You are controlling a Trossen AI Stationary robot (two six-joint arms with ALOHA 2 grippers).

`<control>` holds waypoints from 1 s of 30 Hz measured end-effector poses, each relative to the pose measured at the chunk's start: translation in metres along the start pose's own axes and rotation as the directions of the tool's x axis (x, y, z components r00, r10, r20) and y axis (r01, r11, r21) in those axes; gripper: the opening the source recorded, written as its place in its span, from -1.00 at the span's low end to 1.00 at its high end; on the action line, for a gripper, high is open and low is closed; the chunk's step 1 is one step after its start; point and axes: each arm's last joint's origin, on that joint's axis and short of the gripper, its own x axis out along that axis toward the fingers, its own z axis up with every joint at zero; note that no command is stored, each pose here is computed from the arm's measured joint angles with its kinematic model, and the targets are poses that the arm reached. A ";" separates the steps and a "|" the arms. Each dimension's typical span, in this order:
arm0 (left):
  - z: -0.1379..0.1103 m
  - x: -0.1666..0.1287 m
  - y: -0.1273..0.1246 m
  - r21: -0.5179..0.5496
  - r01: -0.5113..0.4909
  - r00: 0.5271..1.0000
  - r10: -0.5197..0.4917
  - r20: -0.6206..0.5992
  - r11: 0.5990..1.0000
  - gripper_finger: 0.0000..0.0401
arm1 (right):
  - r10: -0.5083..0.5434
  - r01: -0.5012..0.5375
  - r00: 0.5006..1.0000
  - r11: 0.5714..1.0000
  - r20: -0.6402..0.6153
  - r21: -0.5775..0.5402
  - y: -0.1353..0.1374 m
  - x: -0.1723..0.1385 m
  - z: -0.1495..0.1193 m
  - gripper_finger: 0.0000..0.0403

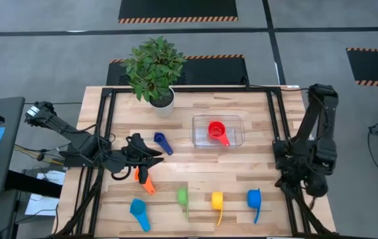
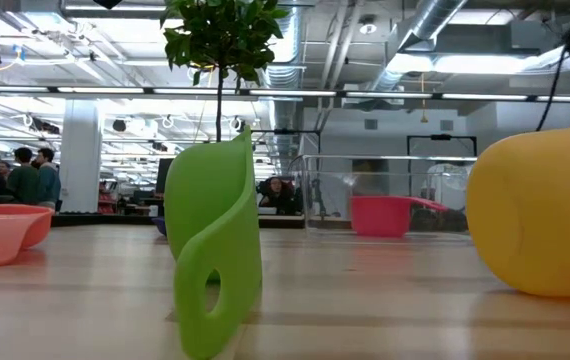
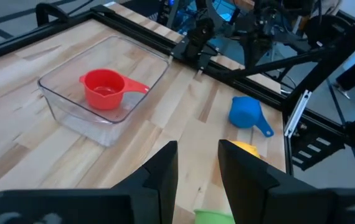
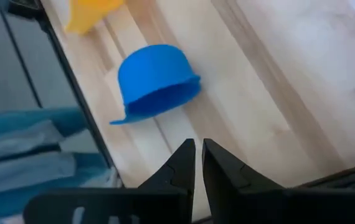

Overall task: Nest measuring cups in basket
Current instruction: Stack the blue measuring cup on top of the red measuring cup in the transparent bin

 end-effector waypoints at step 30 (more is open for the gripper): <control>0.000 0.000 0.000 0.035 -0.002 1.000 0.002 0.000 0.999 -0.49 | 0.076 -0.128 0.979 0.952 -0.191 -0.278 0.050 0.099 0.077 -0.90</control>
